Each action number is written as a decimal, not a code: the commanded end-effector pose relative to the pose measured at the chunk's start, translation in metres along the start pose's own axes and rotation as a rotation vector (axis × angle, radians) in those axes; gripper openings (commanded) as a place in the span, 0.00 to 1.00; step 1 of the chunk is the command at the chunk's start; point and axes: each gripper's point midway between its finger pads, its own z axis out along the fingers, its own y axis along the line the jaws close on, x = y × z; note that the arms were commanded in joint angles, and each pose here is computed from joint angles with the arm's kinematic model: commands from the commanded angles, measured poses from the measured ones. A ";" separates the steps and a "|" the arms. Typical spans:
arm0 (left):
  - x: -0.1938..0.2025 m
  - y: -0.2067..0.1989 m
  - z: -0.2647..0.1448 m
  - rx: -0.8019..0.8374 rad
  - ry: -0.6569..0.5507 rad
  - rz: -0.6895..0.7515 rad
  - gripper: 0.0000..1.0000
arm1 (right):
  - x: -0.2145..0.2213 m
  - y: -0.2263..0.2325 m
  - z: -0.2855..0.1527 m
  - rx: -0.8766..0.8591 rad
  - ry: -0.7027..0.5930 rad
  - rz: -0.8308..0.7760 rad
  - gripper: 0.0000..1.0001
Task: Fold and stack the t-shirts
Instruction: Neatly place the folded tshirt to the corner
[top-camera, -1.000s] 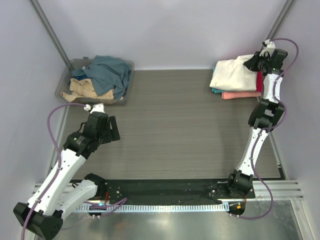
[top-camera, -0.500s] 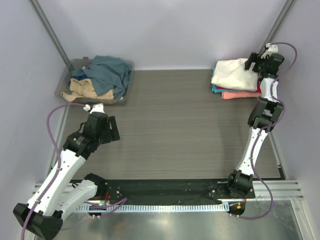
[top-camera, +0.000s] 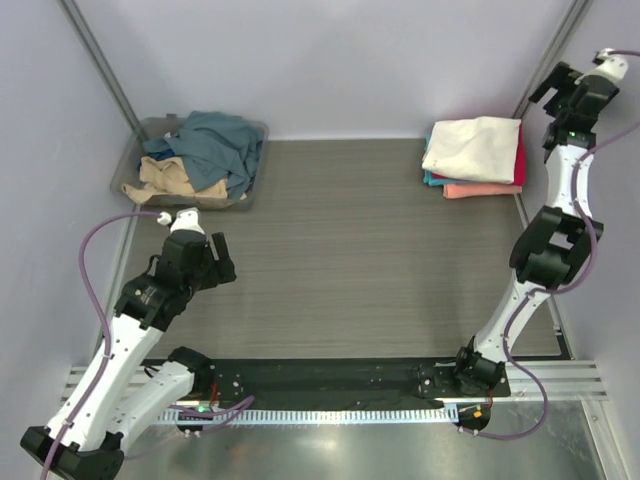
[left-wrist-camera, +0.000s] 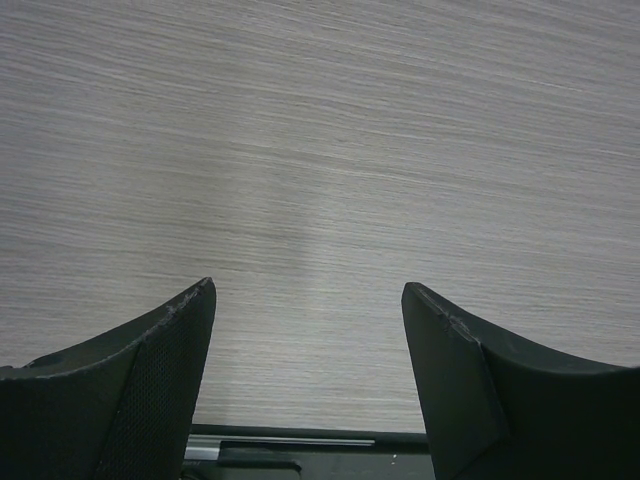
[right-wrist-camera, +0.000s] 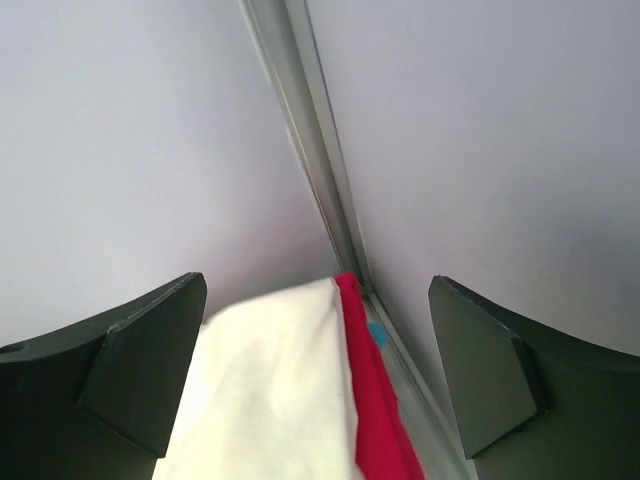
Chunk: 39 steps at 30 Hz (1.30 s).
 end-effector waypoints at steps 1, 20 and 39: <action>-0.013 -0.004 -0.006 0.031 -0.057 -0.016 0.76 | -0.025 -0.004 -0.047 0.062 -0.001 0.179 1.00; -0.017 -0.008 -0.016 0.081 -0.099 -0.022 0.78 | 0.134 0.017 -0.111 -0.054 0.517 0.590 0.94; -0.015 -0.008 -0.011 0.066 -0.078 -0.015 0.78 | 0.163 0.004 -0.087 -0.013 0.547 0.617 0.58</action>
